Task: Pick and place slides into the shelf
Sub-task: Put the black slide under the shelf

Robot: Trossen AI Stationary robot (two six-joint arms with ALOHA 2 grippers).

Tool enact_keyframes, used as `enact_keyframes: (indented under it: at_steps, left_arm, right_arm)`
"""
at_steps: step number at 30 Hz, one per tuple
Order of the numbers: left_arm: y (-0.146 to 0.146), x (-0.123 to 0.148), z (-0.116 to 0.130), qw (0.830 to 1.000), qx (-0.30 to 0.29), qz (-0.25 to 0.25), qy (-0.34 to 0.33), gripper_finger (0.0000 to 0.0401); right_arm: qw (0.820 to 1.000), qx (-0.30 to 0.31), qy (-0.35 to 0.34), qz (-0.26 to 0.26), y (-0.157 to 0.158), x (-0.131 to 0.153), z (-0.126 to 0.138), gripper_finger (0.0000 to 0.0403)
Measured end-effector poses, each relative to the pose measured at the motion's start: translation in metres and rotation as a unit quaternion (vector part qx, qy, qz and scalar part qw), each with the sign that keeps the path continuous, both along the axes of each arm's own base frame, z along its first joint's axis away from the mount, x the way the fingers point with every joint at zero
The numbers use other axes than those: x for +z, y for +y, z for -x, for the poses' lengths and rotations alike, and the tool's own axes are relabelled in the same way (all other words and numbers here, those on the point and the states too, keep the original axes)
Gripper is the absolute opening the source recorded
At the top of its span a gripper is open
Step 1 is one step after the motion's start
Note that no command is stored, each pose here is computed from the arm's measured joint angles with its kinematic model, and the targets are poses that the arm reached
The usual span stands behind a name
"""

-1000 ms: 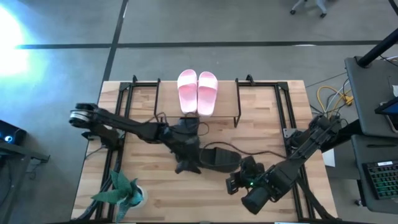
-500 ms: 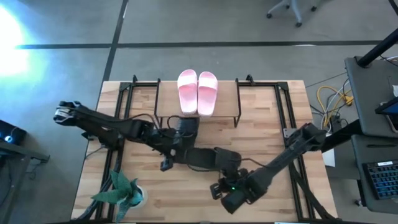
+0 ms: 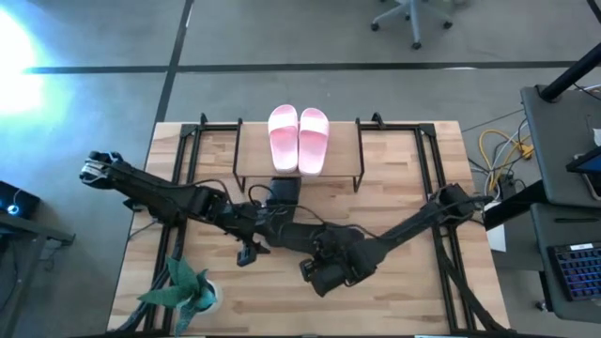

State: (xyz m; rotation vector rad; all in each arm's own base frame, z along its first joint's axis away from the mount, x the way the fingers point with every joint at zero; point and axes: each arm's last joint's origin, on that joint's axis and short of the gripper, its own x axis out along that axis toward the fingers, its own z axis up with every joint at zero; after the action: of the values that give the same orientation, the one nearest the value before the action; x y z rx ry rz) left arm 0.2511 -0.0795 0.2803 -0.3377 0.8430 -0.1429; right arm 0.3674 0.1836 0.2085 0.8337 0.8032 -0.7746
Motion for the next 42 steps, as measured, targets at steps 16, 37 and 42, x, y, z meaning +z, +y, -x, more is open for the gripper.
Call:
enact_keyframes:
  at_steps: [16,37,42]
  left_arm:
    - [0.0,0.0,0.0,1.0,0.01,-0.013,-0.004,0.0228]
    - [0.0,0.0,-0.001,1.0,0.016,-0.018,-0.007,0.0228]
    - [0.0,0.0,-0.001,1.0,0.017,-0.017,-0.008,0.0228]
  right_arm:
    - [0.967,-0.071,0.234,0.067,-0.002,-0.013,0.054,0.0009]
    - [0.974,-0.02,0.222,-0.038,-0.018,-0.053,0.045,0.0009]
    - [0.971,-0.012,0.239,0.011,-0.039,-0.063,0.045,0.0009]
